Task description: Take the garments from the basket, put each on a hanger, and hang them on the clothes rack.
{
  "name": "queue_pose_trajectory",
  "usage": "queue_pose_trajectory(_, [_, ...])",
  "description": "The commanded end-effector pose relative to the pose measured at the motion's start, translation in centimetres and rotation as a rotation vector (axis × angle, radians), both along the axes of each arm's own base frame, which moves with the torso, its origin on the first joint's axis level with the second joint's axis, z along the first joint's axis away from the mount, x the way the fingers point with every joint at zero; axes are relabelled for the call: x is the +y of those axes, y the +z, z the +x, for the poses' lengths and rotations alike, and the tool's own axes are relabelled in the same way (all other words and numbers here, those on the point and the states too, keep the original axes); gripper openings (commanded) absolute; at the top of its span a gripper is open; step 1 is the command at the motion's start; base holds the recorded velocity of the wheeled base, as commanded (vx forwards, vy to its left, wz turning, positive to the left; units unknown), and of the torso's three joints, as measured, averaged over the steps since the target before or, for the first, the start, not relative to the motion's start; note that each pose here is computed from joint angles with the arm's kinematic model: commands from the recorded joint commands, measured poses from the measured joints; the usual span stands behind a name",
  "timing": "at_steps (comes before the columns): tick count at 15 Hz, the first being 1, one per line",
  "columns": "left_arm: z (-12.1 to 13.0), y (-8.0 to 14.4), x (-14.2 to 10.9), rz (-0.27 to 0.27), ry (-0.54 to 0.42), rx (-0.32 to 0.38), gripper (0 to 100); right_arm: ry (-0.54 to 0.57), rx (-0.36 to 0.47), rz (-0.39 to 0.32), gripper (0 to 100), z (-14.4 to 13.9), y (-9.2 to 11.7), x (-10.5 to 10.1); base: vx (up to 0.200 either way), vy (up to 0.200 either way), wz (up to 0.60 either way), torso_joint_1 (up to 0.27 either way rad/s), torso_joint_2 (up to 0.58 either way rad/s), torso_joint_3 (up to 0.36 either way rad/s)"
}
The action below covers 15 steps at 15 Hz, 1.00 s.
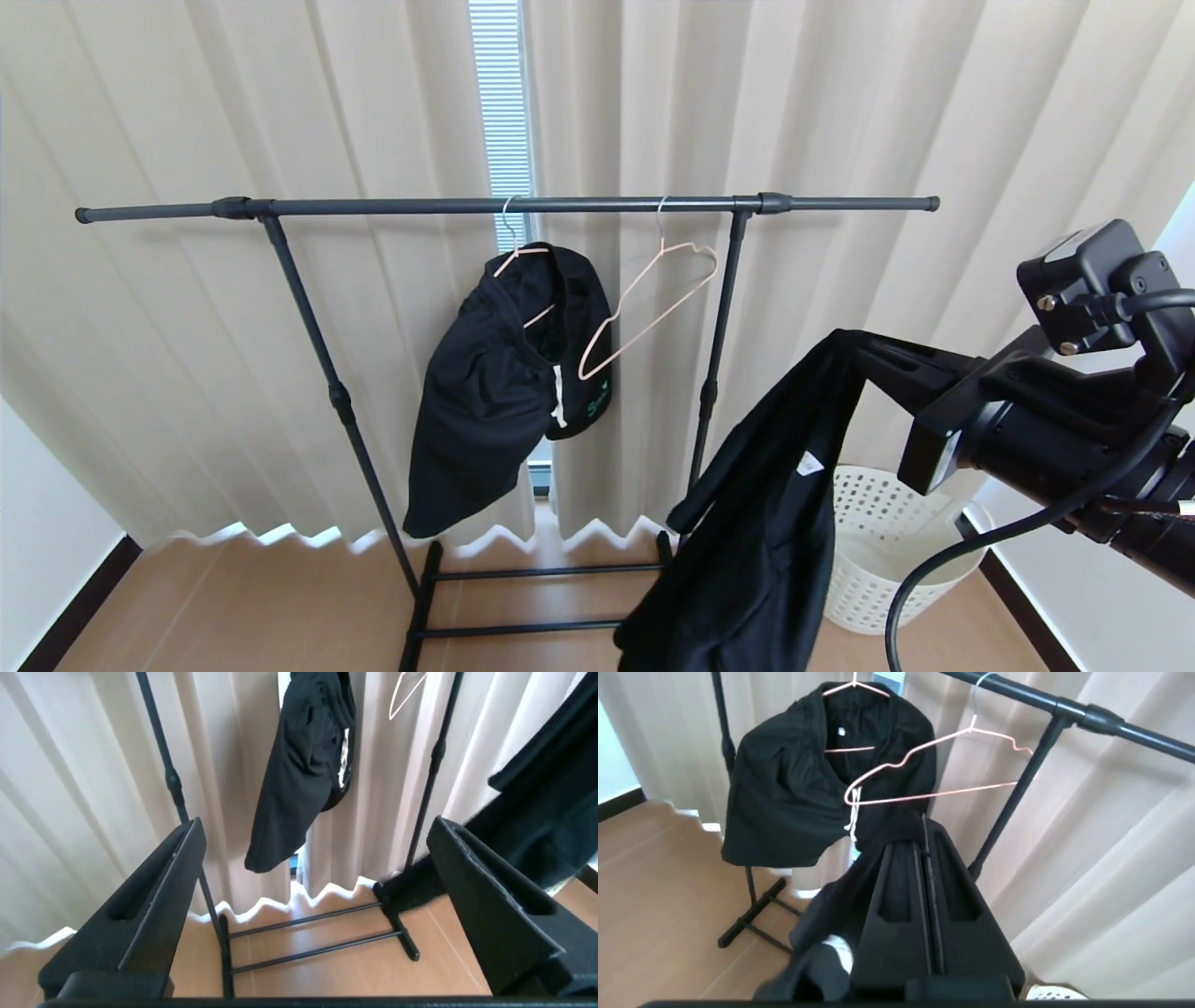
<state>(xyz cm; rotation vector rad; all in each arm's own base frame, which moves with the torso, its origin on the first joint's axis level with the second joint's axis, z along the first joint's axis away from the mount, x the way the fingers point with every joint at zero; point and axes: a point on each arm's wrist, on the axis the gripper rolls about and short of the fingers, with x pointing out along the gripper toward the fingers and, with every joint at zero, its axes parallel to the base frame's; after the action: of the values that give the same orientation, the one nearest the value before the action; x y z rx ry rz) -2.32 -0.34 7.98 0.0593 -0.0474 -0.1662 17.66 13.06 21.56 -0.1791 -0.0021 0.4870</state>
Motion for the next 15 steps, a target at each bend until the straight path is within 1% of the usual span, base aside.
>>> queue_pose_trajectory(1, [0.0, 0.0, 0.0, 0.001, 0.002, -0.002, 100, 0.000, 0.015, -0.015, 0, 0.2, -0.5, 0.1, 0.000, 0.000, 0.00, 0.000, 0.00, 0.000])
queue_pose_trajectory(3, [0.0, 0.0, 0.0, 0.005, 0.008, 0.002, 100, 0.006, 0.020, -0.069, 0, 0.6, -1.2, 0.5, 0.000, 0.000, 0.00, 0.000, 0.00, 0.000])
queue_pose_trajectory(4, [0.0, -0.1, 0.0, 0.008, 0.020, 0.005, 100, 0.008, 0.020, -0.078, 0, 0.6, -1.3, 0.6, 0.000, 0.000, 0.00, 0.000, 0.00, 0.000])
queue_pose_trajectory(5, [0.3, -0.3, 0.1, 0.023, 0.047, 0.061, 100, 0.017, 0.021, -0.102, 0, 0.7, -1.5, 0.9, 0.000, 0.000, 0.00, 0.000, 0.00, 0.000])
queue_pose_trajectory(6, [0.9, -0.2, 0.1, 0.026, 0.048, 0.156, 100, 0.024, 0.017, -0.128, 0, 0.9, -1.7, 1.2, 0.000, 0.000, 0.00, 0.000, 0.00, 0.000])
queue_pose_trajectory(7, [2.0, 0.0, 0.1, 0.029, 0.041, 0.292, 100, 0.033, 0.017, -0.189, 0, 1.9, -2.4, 2.1, 0.000, 0.000, 0.00, 0.000, 0.00, 0.000])
queue_pose_trajectory(8, [2.5, 0.4, 0.1, 0.031, 0.032, 0.335, 100, 0.032, 0.009, -0.200, 0, 2.5, -2.3, 2.5, 0.000, 0.000, 0.00, 0.000, 0.00, 0.000])
queue_pose_trajectory(9, [4.3, 2.7, -0.1, 0.019, -0.016, 0.406, 100, 0.030, -0.010, -0.197, 0, 4.3, -1.8, 3.9, 0.000, 0.000, 0.00, 0.000, 0.00, 0.000])
queue_pose_trajectory(10, [6.1, 4.9, -0.1, -0.020, -0.030, 0.431, 100, 0.027, -0.023, -0.187, 0, 5.6, -1.4, 5.0, 0.000, 0.000, 0.00, 0.000, 0.00, 0.000])
queue_pose_trajectory(11, [8.2, 6.7, -0.4, -0.076, -0.057, 0.491, 100, 0.030, -0.025, -0.181, 0, 6.2, -1.4, 5.4, 0.000, 0.000, 0.00, 0.000, 0.00, 0.000])
queue_pose_trajectory(12, [9.0, 7.2, -0.6, -0.097, -0.079, 0.514, 100, 0.032, -0.018, -0.181, 0, 6.2, -1.6, 5.5, 0.000, 0.000, 0.00, 0.000, 0.00, 0.000])
queue_pose_trajectory(13, [12.4, 8.9, -2.9, -0.220, -0.205, 0.643, 100, 0.022, 0.022, -0.178, 0, 6.9, -3.1, 5.9, 0.000, 0.000, 0.00, 0.000, 0.00, 0.000])
queue_pose_trajectory(14, [14.6, 9.9, -4.7, -0.295, -0.246, 0.715, 100, 0.004, -0.003, -0.159, 0, 7.7, -3.5, 6.4, 0.000, 0.000, 0.00, 0.000, 0.00, 0.000])
queue_pose_trajectory(15, [17.1, 10.2, -6.8, -0.307, -0.268, 0.783, 100, -0.014, -0.050, -0.123, 0, 8.2, -3.3, 6.7, 0.000, 0.000, 0.00, 0.000, 0.00, 0.000])
